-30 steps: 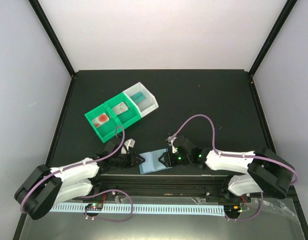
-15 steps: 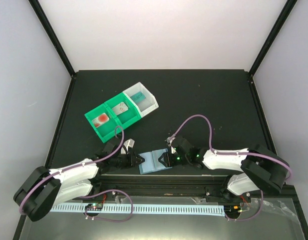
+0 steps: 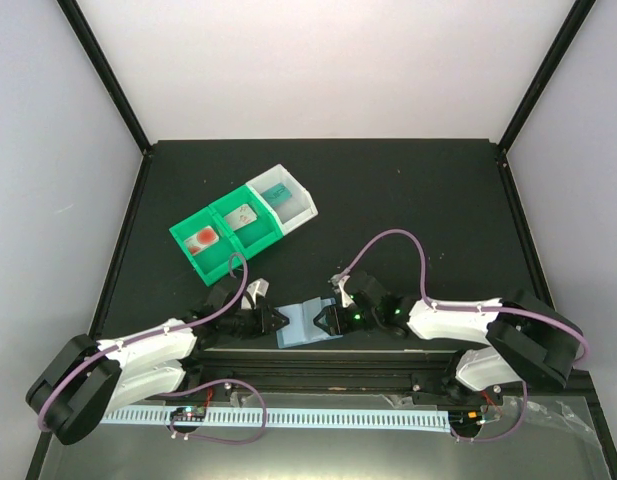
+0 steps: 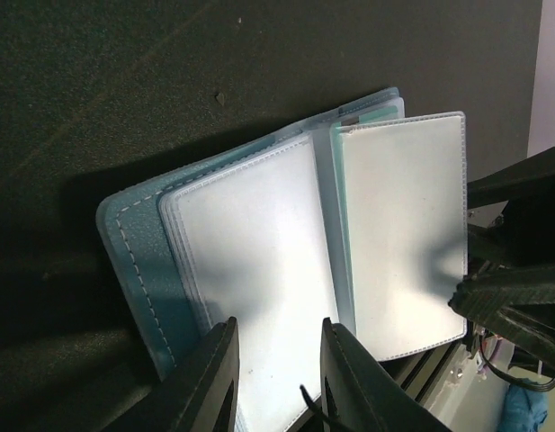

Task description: Take the credit cards out of the card holder

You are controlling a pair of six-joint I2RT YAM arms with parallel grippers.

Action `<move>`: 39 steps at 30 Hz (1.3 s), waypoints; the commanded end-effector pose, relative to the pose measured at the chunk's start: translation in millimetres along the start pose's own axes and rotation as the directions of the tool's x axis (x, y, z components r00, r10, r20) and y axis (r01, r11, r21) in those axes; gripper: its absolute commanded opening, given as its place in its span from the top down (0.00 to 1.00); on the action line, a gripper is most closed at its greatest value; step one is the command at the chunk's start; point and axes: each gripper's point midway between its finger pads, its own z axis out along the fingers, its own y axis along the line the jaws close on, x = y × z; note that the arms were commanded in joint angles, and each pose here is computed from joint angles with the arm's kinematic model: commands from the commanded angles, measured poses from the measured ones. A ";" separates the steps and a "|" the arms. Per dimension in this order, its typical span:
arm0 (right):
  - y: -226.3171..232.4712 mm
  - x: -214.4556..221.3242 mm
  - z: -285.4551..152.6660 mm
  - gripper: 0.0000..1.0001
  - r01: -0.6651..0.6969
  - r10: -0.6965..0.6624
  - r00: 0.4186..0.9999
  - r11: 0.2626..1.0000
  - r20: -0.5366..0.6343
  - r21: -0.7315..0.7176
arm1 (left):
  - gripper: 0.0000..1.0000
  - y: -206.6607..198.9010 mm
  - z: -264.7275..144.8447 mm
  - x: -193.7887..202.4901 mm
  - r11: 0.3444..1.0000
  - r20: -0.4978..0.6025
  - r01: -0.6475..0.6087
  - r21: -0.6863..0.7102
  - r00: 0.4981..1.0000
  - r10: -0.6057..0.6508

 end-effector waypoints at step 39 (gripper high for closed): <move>72.7 -19.7 1.4 0.37 0.116 -0.120 0.993 0.945 0.008 -0.306 | 0.75 -18.6 -0.4 -15.9 1.000 0.034 -0.011 -0.020 0.999 0.011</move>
